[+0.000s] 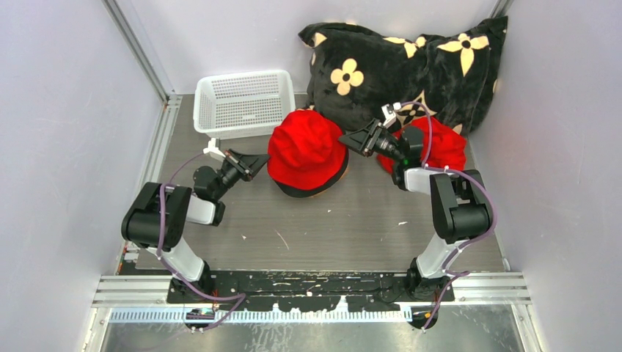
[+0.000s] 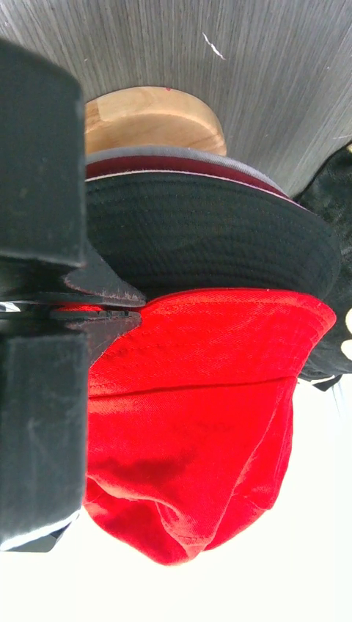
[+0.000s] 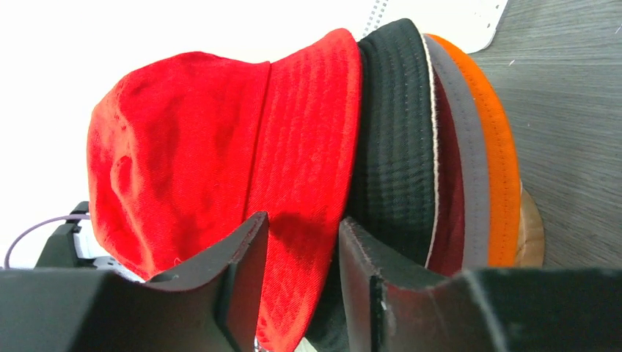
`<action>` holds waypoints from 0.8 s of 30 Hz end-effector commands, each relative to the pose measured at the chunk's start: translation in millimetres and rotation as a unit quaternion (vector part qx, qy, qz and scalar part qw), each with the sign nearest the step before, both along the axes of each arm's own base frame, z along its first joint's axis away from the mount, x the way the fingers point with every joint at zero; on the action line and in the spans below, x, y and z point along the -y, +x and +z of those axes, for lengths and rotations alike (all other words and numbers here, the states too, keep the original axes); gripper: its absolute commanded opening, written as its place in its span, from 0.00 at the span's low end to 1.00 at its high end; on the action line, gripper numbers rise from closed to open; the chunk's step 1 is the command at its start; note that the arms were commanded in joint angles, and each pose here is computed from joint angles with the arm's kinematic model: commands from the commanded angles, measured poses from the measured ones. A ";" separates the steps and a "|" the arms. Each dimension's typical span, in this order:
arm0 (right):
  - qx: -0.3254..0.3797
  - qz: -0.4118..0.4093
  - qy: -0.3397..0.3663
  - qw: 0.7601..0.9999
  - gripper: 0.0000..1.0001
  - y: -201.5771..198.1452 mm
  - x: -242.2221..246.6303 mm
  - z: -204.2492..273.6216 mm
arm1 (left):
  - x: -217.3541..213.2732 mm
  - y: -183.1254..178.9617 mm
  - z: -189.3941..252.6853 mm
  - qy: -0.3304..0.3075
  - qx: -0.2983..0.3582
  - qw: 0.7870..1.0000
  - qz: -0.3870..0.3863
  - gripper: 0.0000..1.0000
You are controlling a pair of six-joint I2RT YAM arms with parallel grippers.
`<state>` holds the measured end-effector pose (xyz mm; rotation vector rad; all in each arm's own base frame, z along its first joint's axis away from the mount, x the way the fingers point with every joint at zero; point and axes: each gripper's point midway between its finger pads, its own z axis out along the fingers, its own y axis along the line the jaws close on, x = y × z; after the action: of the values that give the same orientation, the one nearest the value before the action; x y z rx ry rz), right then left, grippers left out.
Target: Stack the hats
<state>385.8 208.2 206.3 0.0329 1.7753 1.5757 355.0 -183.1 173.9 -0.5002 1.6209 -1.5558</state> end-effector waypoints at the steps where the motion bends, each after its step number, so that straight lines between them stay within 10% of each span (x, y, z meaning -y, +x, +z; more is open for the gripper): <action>1: 0.051 0.007 0.012 0.999 0.39 2.5 -4.4 24.8 | 3.3 4.3 17.2 0.002 0.044 0.999 -0.004 0.00; 10: 0.035 -0.011 0.019 0.999 0.01 6.6 -2.2 12.3 | 2.5 6.9 10.3 0.006 0.038 0.999 0.001 0.00; 24: -0.040 -0.040 0.038 0.998 0.01 19.1 3.4 -36.9 | -1.6 12.5 -17.3 0.028 0.015 0.999 0.020 0.00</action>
<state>399.7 208.8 181.8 0.1507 1.7605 1.6249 360.3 -184.7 161.6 -0.4982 1.6325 -1.5383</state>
